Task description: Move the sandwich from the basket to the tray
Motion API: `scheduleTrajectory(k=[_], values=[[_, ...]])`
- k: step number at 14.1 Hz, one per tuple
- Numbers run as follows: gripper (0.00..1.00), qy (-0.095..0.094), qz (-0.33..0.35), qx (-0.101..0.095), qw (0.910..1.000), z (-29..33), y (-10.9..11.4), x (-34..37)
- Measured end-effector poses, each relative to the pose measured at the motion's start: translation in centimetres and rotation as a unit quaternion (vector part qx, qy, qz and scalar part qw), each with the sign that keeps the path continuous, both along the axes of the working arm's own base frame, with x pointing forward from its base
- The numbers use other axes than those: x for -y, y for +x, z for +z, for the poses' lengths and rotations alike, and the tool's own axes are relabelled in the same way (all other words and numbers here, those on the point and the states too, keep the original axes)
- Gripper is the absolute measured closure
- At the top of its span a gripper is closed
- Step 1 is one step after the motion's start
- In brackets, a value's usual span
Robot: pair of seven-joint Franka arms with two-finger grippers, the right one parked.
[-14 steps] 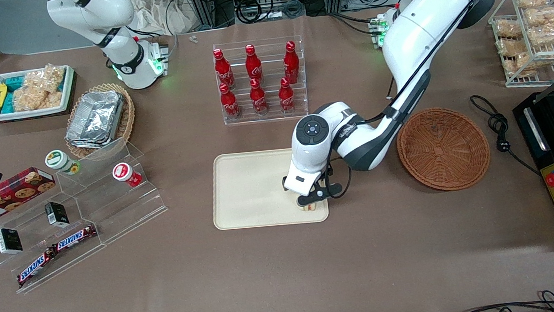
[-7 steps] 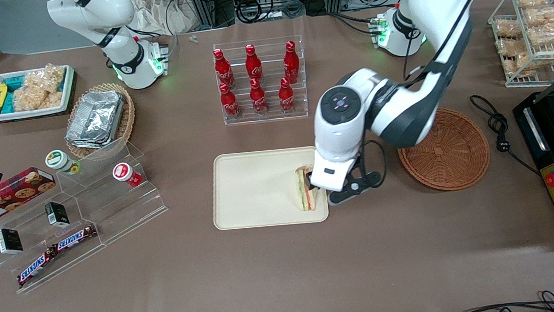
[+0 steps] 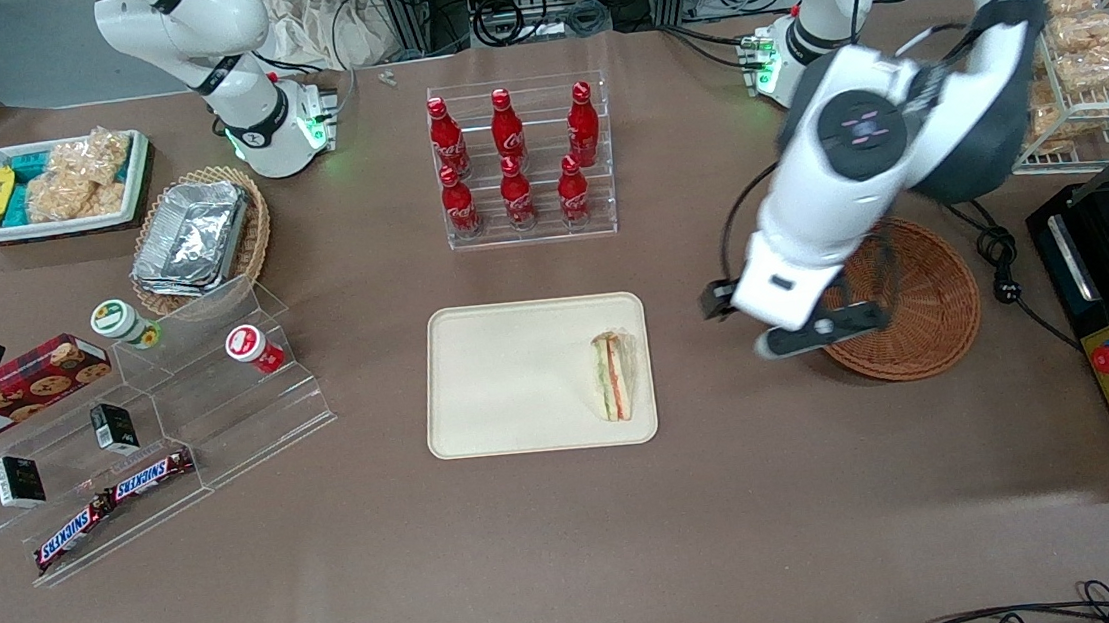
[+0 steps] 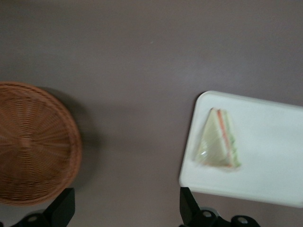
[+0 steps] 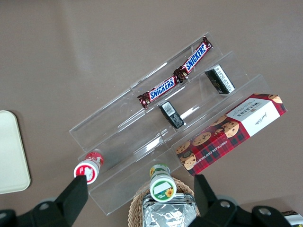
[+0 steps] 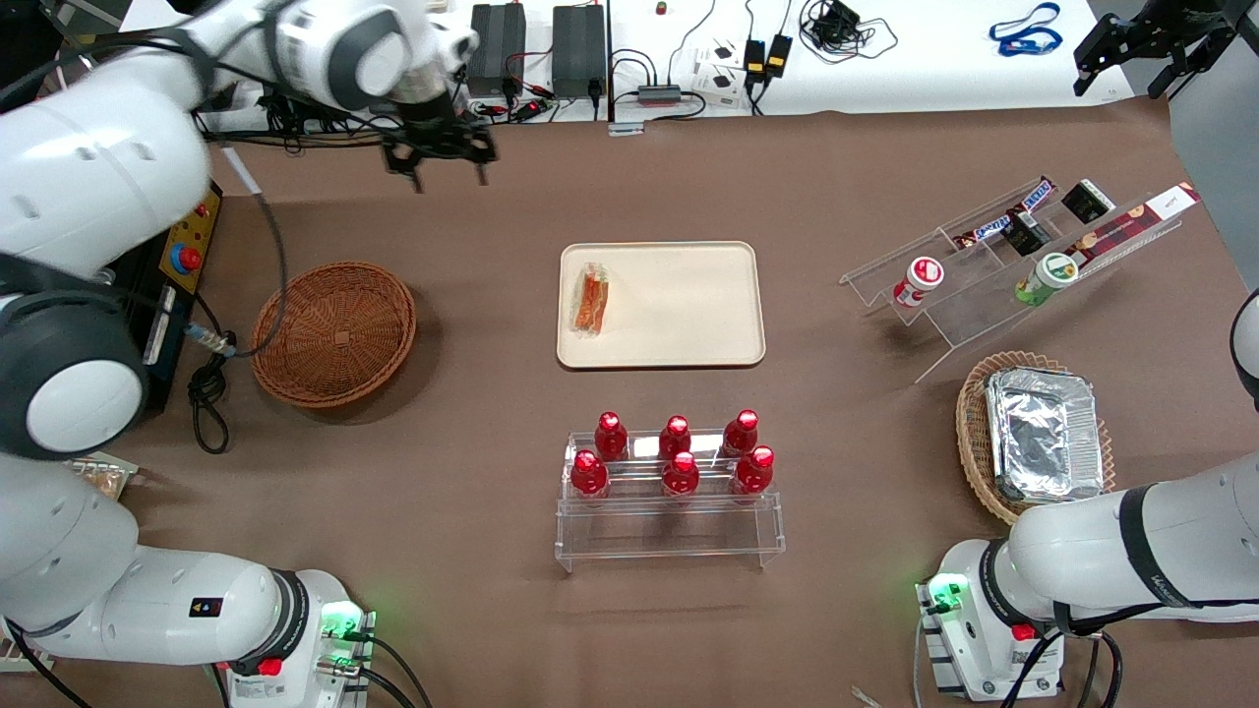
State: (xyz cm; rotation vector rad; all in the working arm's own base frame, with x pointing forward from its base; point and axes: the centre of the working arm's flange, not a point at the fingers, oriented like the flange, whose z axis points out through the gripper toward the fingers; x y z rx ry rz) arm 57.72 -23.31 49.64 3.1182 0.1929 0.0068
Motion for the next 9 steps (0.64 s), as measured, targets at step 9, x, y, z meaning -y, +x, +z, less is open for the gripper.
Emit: scheduleTrajectory(k=[9], values=[[0.00, 0.018, -0.160, -0.038, 0.9862, 4.1, 1.0, -17.2]])
